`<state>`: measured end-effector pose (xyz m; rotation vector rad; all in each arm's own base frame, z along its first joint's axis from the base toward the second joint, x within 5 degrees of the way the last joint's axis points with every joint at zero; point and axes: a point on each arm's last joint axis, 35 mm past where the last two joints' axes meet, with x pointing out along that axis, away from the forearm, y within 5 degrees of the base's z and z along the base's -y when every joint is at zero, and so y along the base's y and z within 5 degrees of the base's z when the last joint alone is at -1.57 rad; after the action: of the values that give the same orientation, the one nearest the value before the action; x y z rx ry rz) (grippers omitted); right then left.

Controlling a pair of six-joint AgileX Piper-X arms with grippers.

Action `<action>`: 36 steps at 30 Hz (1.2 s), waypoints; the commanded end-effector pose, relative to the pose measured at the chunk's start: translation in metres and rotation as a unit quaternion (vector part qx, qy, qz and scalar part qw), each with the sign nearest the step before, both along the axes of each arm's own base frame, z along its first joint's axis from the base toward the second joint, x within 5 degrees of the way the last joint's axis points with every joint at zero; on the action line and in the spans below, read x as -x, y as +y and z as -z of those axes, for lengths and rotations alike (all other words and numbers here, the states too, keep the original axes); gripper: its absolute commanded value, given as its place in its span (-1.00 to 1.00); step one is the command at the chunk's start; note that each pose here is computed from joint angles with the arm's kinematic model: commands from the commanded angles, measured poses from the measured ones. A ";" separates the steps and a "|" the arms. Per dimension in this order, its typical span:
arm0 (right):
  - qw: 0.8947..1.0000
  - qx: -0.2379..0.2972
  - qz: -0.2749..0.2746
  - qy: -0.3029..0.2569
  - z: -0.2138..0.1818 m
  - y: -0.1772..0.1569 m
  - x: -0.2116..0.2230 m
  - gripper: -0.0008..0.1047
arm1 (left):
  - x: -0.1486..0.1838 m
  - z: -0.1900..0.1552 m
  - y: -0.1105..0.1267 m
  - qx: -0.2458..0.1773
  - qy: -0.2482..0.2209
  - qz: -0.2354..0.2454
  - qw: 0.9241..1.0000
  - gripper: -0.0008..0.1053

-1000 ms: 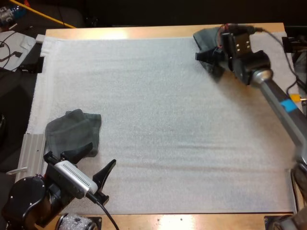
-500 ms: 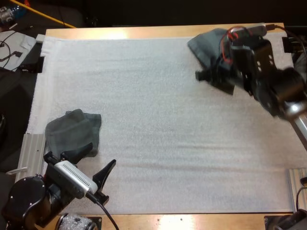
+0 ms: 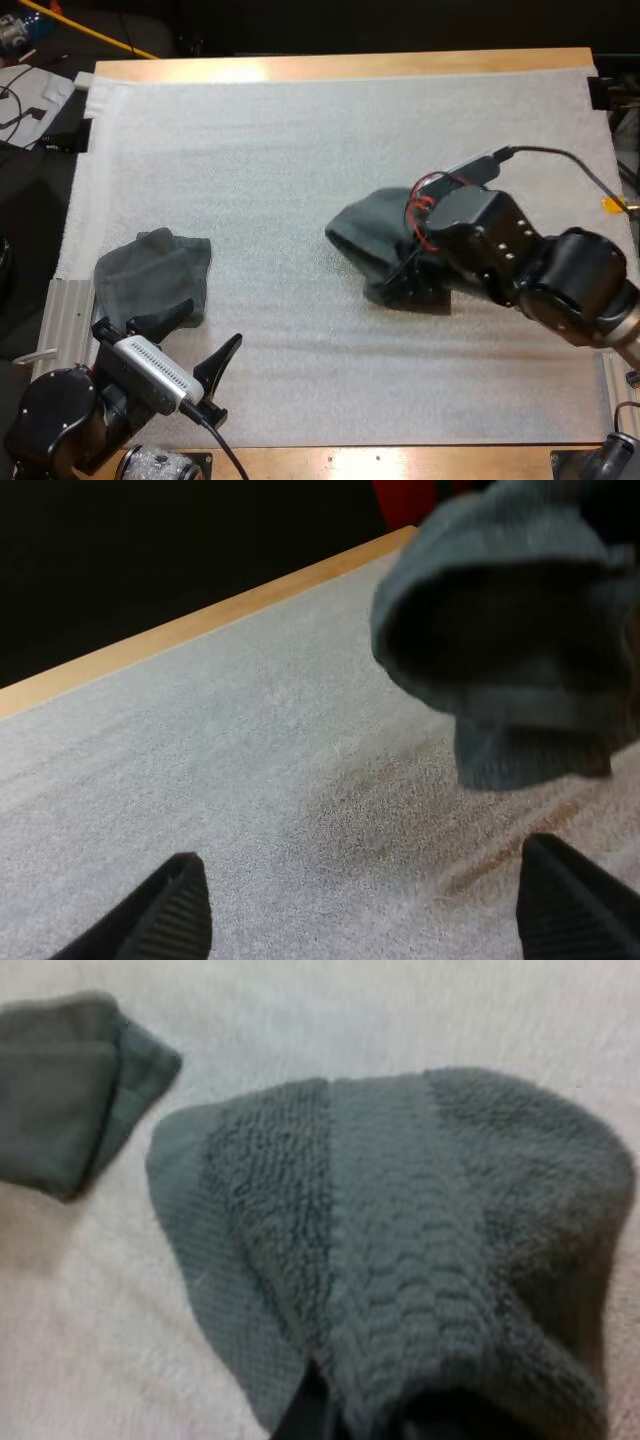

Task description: Pick towel from pile, fold and stack

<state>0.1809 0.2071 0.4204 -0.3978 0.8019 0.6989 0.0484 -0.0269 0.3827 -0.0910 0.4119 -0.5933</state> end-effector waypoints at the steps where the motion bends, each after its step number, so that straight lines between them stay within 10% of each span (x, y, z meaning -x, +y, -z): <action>1: 1.000 0.017 0.000 0.012 0.010 -0.003 -0.001 -0.98 | 0.000 -0.003 0.000 0.006 -0.003 0.004 1.000 0.18; 12: 0.998 0.043 0.033 0.024 0.092 0.029 -0.053 -0.95 | 0.000 -0.003 -0.001 0.006 -0.003 0.004 1.000 0.18; 21: 0.998 0.040 0.044 0.025 0.114 0.040 -0.079 0.53 | 0.001 -0.002 0.000 0.005 -0.001 0.006 1.000 0.19; 36: 0.986 0.109 0.056 0.111 0.160 0.031 -0.067 0.03 | 0.001 0.002 0.000 -0.001 0.022 0.005 1.000 0.17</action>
<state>0.2486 0.2377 0.2756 -0.4712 1.0654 0.5596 0.0477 -0.0269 0.3813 -0.0921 0.4268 -0.5985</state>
